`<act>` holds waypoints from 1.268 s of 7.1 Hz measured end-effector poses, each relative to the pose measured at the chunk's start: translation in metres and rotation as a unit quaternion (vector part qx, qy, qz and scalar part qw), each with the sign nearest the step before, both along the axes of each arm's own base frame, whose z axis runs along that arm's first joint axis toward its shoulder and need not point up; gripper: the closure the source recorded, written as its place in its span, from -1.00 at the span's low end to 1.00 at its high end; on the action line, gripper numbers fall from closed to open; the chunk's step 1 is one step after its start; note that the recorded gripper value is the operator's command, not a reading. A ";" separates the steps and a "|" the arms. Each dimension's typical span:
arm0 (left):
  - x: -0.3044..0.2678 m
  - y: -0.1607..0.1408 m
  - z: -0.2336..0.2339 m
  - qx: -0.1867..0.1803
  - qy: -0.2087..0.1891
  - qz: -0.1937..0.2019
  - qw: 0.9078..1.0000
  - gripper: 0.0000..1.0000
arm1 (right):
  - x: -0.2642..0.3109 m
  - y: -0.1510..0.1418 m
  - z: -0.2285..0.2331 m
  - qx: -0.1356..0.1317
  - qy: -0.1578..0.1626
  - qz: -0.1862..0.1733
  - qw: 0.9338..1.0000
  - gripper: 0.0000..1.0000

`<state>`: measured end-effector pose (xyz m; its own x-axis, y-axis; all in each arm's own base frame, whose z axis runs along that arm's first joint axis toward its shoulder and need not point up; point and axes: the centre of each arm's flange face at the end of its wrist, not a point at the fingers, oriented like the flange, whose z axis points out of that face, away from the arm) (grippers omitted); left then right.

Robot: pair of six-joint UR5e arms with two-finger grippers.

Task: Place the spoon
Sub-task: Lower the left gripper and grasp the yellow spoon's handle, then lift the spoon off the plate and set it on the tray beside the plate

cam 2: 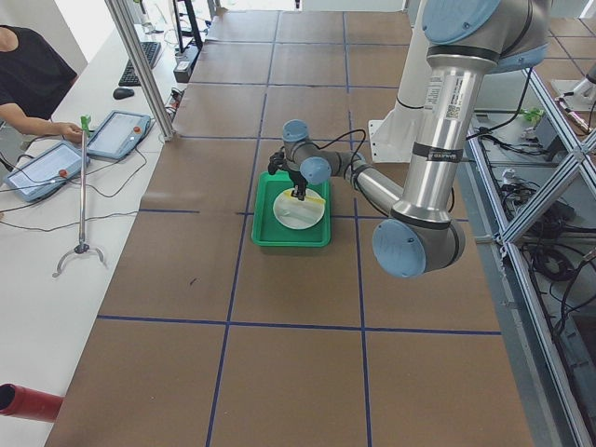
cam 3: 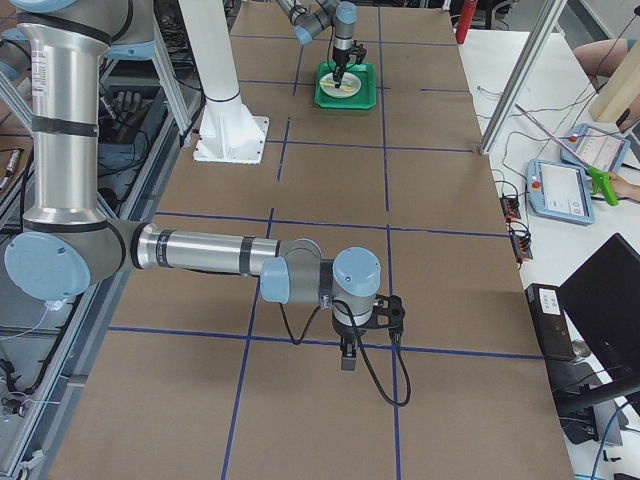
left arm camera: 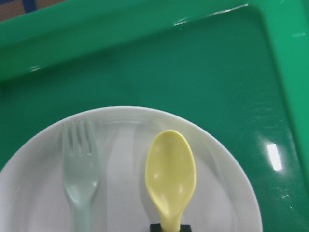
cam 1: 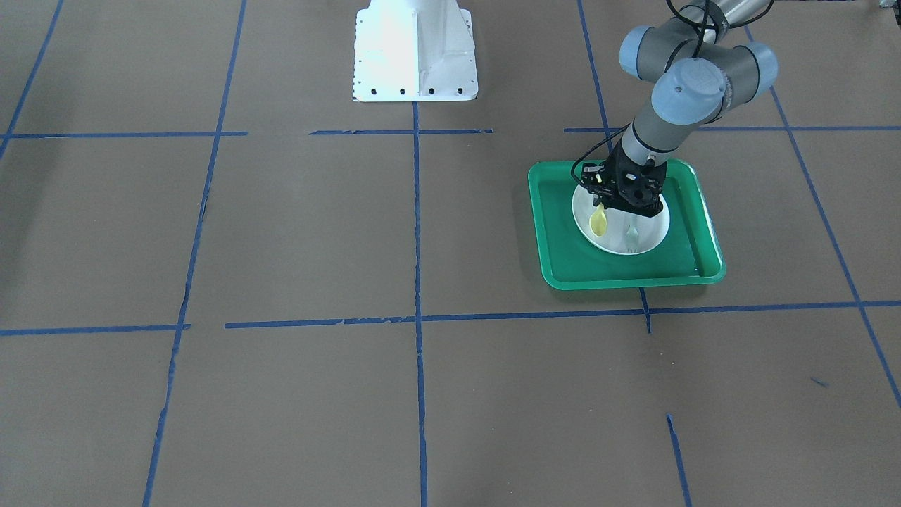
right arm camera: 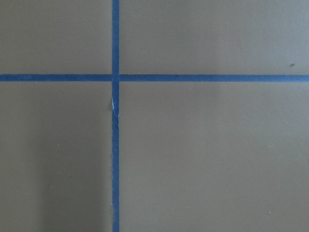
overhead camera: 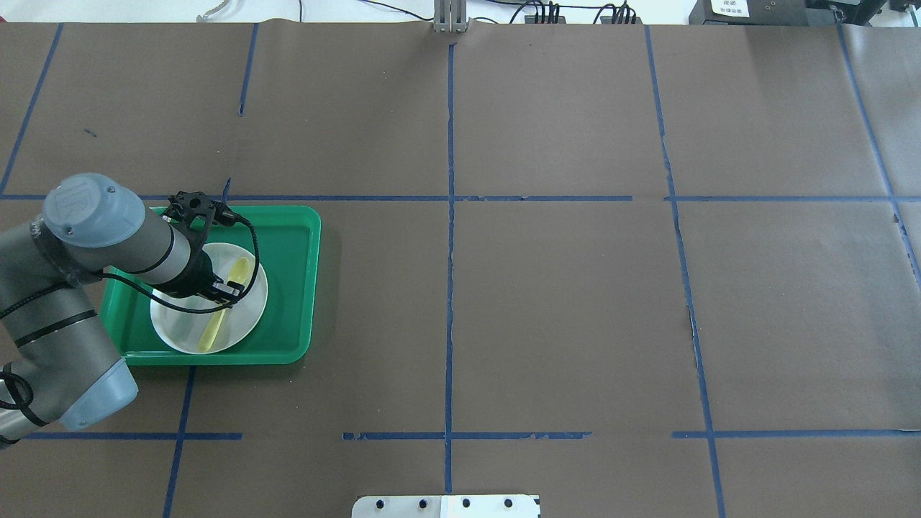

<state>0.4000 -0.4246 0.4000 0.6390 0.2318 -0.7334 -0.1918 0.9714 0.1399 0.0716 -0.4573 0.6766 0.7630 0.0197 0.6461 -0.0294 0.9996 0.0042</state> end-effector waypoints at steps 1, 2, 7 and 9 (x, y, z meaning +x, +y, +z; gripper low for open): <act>0.002 -0.004 -0.014 -0.034 -0.002 -0.030 0.999 1.00 | 0.000 0.000 0.000 0.000 0.000 0.000 1.000 -1.00; 0.005 -0.009 -0.025 -0.067 -0.001 -0.062 0.996 1.00 | 0.000 0.000 0.000 0.000 0.000 0.000 1.000 -1.00; 0.047 -0.038 -0.035 -0.129 -0.013 -0.124 0.984 1.00 | 0.000 0.000 0.000 0.000 0.000 0.000 1.000 -1.00; 0.057 -0.044 -0.034 -0.120 -0.008 -0.126 0.985 1.00 | 0.000 0.000 0.000 0.000 0.000 0.000 1.000 -1.00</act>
<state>0.4574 -0.4687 0.3659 0.6655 -0.1139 -0.7377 0.0591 0.9932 -0.1000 0.0716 -0.4573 0.6764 0.7629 0.0194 0.6462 -0.0294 0.9996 0.0046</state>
